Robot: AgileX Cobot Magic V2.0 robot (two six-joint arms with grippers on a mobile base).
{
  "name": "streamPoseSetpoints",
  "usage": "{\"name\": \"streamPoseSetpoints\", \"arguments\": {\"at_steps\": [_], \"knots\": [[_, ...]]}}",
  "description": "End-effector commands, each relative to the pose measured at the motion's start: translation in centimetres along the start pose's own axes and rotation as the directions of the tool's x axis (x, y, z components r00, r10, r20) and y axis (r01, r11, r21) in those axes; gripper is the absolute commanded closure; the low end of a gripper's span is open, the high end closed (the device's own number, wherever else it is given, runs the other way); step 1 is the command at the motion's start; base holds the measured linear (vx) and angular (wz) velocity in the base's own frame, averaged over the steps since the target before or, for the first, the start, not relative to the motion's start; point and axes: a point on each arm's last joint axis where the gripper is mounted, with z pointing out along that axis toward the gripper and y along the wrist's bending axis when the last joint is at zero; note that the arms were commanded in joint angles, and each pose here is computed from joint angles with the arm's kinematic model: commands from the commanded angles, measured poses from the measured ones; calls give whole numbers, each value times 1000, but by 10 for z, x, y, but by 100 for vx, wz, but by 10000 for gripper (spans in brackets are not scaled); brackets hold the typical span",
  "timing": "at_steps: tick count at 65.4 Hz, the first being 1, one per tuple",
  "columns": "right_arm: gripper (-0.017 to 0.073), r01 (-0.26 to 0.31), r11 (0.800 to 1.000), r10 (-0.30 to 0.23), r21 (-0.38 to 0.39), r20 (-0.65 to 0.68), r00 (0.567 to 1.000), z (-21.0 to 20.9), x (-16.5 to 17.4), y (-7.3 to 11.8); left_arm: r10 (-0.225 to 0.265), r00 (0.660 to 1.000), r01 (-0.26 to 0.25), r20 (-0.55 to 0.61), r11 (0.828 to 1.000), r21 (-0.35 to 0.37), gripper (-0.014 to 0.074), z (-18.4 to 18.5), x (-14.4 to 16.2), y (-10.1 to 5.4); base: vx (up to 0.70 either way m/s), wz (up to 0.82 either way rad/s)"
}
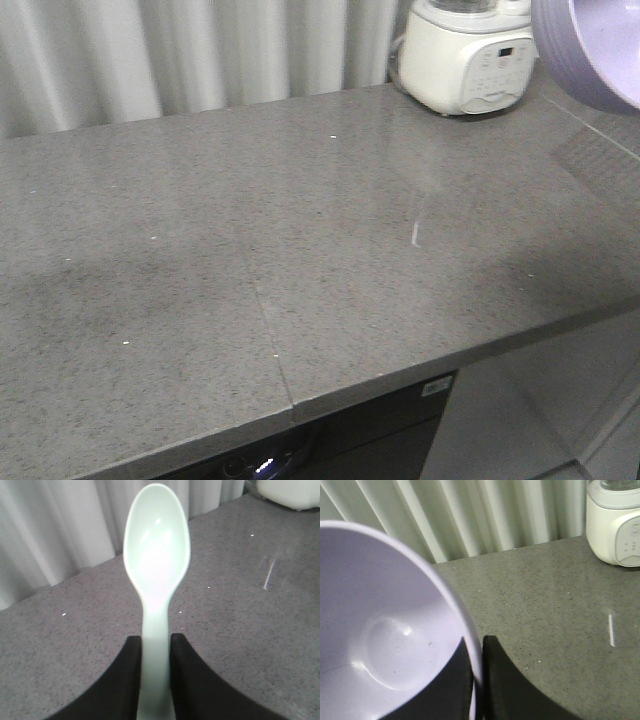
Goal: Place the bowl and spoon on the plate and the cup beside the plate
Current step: 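Turn the base toward the counter with the blue plate, holding both items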
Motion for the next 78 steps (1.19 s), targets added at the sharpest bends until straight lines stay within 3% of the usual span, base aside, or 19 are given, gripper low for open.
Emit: {"name": "streamPoseSetpoints", "arguments": {"at_steps": [1,78], "knots": [[565,28,999,-26,-16,96,995,-10,-13,14,-10,993,10,116,1000,1,601,-16,-13,-2,-3,-34],[565,28,999,-26,-16,96,995,-10,-13,14,-10,993,10,116,1000,1,601,-16,-13,-2,-3,-41]]}}
